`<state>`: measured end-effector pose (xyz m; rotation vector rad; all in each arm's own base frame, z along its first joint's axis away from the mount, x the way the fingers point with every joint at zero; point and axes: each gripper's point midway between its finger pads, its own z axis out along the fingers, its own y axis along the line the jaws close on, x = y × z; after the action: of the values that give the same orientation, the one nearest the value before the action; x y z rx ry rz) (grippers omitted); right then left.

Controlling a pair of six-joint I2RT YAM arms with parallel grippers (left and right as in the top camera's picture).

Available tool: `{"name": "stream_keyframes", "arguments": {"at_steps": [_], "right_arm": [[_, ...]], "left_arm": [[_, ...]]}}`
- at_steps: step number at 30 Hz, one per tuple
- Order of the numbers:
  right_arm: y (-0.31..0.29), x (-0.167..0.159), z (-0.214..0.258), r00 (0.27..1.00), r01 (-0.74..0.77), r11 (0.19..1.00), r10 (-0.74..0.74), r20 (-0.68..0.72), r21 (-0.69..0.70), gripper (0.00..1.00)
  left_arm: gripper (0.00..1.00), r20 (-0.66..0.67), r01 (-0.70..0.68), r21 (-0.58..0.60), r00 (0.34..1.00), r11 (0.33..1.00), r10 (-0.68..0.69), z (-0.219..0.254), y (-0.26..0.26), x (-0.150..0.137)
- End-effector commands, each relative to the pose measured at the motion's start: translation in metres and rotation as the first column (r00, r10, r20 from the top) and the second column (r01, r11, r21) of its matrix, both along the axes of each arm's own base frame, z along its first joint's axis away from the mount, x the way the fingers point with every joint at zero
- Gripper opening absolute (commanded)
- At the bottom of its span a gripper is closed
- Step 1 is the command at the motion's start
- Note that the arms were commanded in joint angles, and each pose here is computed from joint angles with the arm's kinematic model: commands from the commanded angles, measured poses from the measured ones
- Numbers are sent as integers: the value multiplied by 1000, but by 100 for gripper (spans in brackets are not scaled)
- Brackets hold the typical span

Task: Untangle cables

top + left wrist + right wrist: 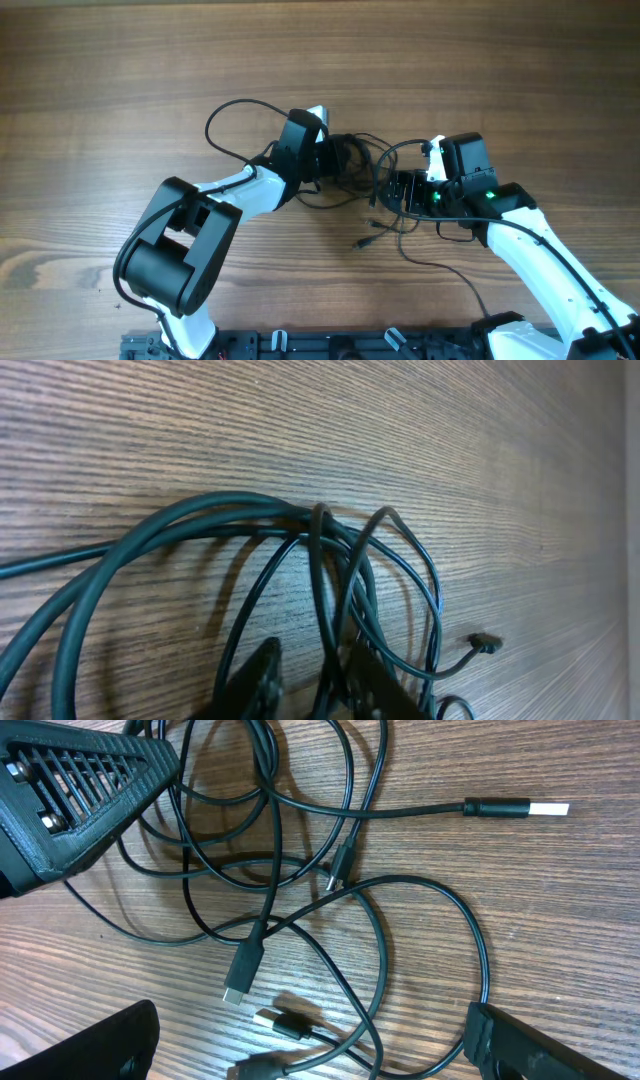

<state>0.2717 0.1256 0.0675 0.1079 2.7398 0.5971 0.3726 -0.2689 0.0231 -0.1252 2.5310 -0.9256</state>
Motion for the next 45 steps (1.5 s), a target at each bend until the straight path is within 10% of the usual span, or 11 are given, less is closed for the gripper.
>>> {"name": "stream_keyframes", "arguments": {"at_steps": [1,6,11,25,38,45], "right_arm": [[2,-1,-2,1000,2,1000,-1,-13,14,100],[2,-1,-2,1000,1,1000,-1,-15,13,100],[1,-2,-3,1000,0,1000,1,-16,12,100],[22,34,27,984,-49,992,28,174,115,97],[53,15,42,974,-196,941,155,162,277,76],[49,18,39,977,-177,950,138,163,255,40]], "left_arm": [[29,-12,-37,12,999,999,37,-5,2,2],[30,13,-65,-3,998,998,65,0,-10,3],[4,11,-81,24,997,996,81,-3,-8,1],[4,93,180,-173,982,968,-166,140,-21,-62],[4,40,272,-183,962,945,-269,134,-24,-85],[4,87,445,-351,891,824,-445,166,-47,-114]]}}
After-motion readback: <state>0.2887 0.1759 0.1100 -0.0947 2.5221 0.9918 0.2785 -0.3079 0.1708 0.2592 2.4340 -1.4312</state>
